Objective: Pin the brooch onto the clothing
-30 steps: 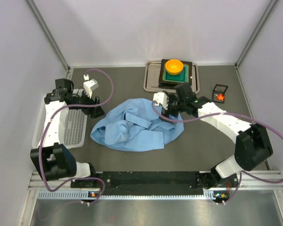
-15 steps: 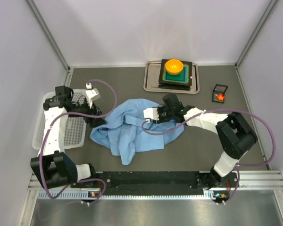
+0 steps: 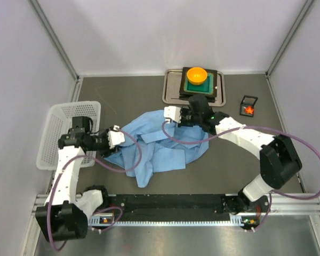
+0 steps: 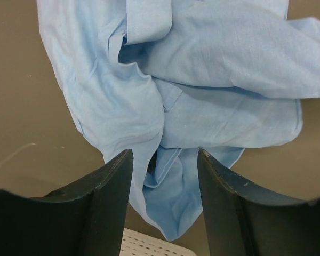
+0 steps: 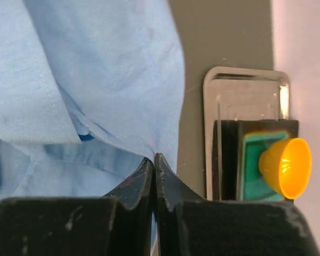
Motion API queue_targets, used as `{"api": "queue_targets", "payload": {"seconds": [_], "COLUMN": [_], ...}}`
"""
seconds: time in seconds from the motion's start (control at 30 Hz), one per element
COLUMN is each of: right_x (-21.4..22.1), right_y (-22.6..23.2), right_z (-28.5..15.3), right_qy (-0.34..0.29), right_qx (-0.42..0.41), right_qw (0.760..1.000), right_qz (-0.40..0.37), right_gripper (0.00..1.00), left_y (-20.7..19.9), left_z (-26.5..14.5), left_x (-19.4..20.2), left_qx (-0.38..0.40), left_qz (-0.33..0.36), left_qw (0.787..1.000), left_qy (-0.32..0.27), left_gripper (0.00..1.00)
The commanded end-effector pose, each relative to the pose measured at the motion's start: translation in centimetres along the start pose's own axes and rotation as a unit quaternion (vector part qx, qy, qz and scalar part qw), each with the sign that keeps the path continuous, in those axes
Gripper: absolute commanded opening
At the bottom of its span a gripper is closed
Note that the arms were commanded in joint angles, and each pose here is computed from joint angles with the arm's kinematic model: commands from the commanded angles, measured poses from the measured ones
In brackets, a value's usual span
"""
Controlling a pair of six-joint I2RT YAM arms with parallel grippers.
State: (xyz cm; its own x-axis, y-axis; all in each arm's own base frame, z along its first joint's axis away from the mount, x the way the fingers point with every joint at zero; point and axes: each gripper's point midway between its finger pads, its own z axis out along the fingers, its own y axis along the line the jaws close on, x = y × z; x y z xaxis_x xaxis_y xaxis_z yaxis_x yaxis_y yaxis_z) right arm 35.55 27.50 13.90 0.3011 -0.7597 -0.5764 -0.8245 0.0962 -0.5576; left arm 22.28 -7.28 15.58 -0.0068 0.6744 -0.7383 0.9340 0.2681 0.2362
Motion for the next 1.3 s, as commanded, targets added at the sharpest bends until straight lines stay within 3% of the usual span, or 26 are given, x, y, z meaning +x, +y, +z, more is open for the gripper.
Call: {"api": "queue_targets", "payload": {"seconds": [0.0, 0.17, 0.33, 0.6, 0.7, 0.73, 0.77, 0.8, 0.9, 1.0, 1.17, 1.27], "right_x": [-2.9, -2.8, -2.5, -2.2, -2.0, -1.9, -1.6, -1.7, -1.4, -1.8, -3.3, -6.1], "right_y": [-2.6, -3.6, -3.9, -4.0, -4.0, -4.3, -4.5, -5.0, -6.8, -9.7, -16.0, -20.4], "right_z": [-3.3, -3.9, -4.3, -4.4, -4.5, -4.6, -4.7, -4.9, -6.1, -8.1, -13.3, -18.8], "right_qy": [-0.037, -0.038, -0.036, -0.034, -0.033, -0.031, -0.03, -0.03, -0.026, -0.031, -0.05, -0.081], "right_qx": [0.018, 0.024, 0.025, 0.025, 0.025, 0.029, 0.033, 0.039, 0.066, 0.109, 0.202, 0.271], "right_qw": [0.997, 0.994, 0.992, 0.991, 0.991, 0.991, 0.99, 0.989, 0.986, 0.979, 0.96, 0.944], "right_qz": [0.067, 0.1, 0.114, 0.123, 0.125, 0.129, 0.135, 0.137, 0.154, 0.17, 0.186, 0.169], "right_gripper": [0.0, 0.0, 0.0, 0.0, 0.0, 0.0, 0.0, 0.0, 0.0, 0.0, 0.0, 0.0], "left_y": [1.7, 1.6, 3.5, 4.8, 5.3, 5.8, 7.4, 7.8, 9.2, 11.2, 15.9, 17.8], "left_z": [1.1, 2.6, 3.5, 4.6, 4.9, 4.9, 4.6, 4.4, 3.2, 1.6, -2.6, -5.4], "left_x": [0.4, 1.4, 1.9, 3.4, 3.5, 3.2, 2.3, 1.9, -0.9, -4.6, -12.4, -17.6], "left_qx": [-0.037, -0.022, -0.061, -0.07, -0.073, -0.081, -0.111, -0.127, -0.14, -0.173, -0.237, -0.25], "left_qz": [0.121, 0.143, 0.131, 0.135, 0.131, 0.121, 0.114, 0.066, 0.015, -0.047, -0.097, -0.121], "left_qw": [0.992, 0.989, 0.988, 0.986, 0.985, 0.986, 0.985, 0.988, 0.99, 0.984, 0.96, 0.942], "left_qy": [0.015, 0.037, 0.047, 0.076, 0.081, 0.078, 0.069, 0.061, 0.033, -0.017, -0.115, -0.189], "left_gripper": [0.56, 0.56, 0.56, 0.63, 0.57, 0.45, 0.33, 0.27, 0.08, 0.0, 0.0, 0.0]}}
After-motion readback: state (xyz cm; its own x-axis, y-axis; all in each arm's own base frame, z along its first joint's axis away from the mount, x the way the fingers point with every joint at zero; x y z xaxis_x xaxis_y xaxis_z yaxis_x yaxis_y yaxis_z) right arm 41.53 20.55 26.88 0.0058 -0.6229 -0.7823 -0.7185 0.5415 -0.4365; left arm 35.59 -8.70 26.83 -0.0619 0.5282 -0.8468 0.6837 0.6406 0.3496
